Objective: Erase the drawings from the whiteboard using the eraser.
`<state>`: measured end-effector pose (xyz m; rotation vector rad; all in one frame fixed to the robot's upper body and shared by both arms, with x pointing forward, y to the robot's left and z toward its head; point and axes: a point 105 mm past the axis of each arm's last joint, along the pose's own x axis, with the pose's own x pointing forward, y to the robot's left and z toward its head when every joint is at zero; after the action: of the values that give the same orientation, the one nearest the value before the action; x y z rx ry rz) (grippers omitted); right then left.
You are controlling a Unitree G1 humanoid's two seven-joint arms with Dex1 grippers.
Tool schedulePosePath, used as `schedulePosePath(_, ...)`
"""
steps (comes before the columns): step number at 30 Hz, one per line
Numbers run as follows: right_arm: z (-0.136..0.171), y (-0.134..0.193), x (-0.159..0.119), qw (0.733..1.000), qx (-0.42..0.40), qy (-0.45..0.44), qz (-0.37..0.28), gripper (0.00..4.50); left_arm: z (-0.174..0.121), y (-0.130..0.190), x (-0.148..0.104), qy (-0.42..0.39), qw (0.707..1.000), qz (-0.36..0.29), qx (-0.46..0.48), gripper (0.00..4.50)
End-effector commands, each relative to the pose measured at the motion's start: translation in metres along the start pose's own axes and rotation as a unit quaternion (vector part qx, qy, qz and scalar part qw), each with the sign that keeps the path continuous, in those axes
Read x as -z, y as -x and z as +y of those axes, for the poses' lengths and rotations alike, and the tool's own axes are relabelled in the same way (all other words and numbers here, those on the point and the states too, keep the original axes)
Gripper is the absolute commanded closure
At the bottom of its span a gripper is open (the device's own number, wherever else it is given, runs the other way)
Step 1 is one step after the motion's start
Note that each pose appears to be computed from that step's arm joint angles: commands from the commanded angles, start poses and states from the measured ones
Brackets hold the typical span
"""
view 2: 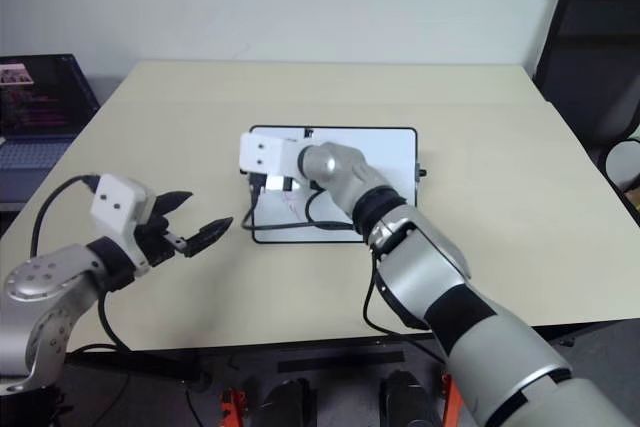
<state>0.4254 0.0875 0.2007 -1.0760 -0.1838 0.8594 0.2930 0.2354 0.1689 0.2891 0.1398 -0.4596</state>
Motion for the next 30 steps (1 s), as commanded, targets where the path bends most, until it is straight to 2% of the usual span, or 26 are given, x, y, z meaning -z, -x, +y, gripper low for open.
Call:
schedulePosePath(1,-0.002,0.002,0.005,1.0,-0.005,-0.003,0.013,3.25,0.002,0.001,-0.011,-0.018,1.0,-0.02,-0.006,0.0)
schedulePosePath(6,0.035,0.002,0.018,0.993,-0.114,0.015,0.032,3.25,0.002,0.001,-0.011,-0.018,1.0,-0.02,-0.006,0.0)
schedulePosePath(9,0.029,0.001,0.016,0.995,-0.091,0.013,0.027,3.25,0.002,0.001,-0.011,-0.018,1.0,-0.02,-0.005,0.0)
schedulePosePath(13,-0.007,0.002,0.001,1.0,0.023,0.005,0.0,3.25,0.001,0.0,-0.011,-0.019,1.0,-0.019,-0.005,0.0)
schedulePosePath(15,-0.009,0.001,0.0,1.0,0.029,0.003,0.0,3.25,0.001,0.0,-0.011,-0.019,1.0,-0.019,-0.004,0.0)
schedulePosePath(24,0.032,0.001,0.024,0.994,-0.097,-0.006,0.044,3.25,0.001,0.001,-0.012,-0.021,1.0,-0.02,-0.004,0.0)
schedulePosePath(30,-0.009,0.001,0.005,0.999,0.035,-0.01,0.012,3.25,0.0,0.0,-0.013,-0.023,1.0,-0.02,-0.002,0.0)
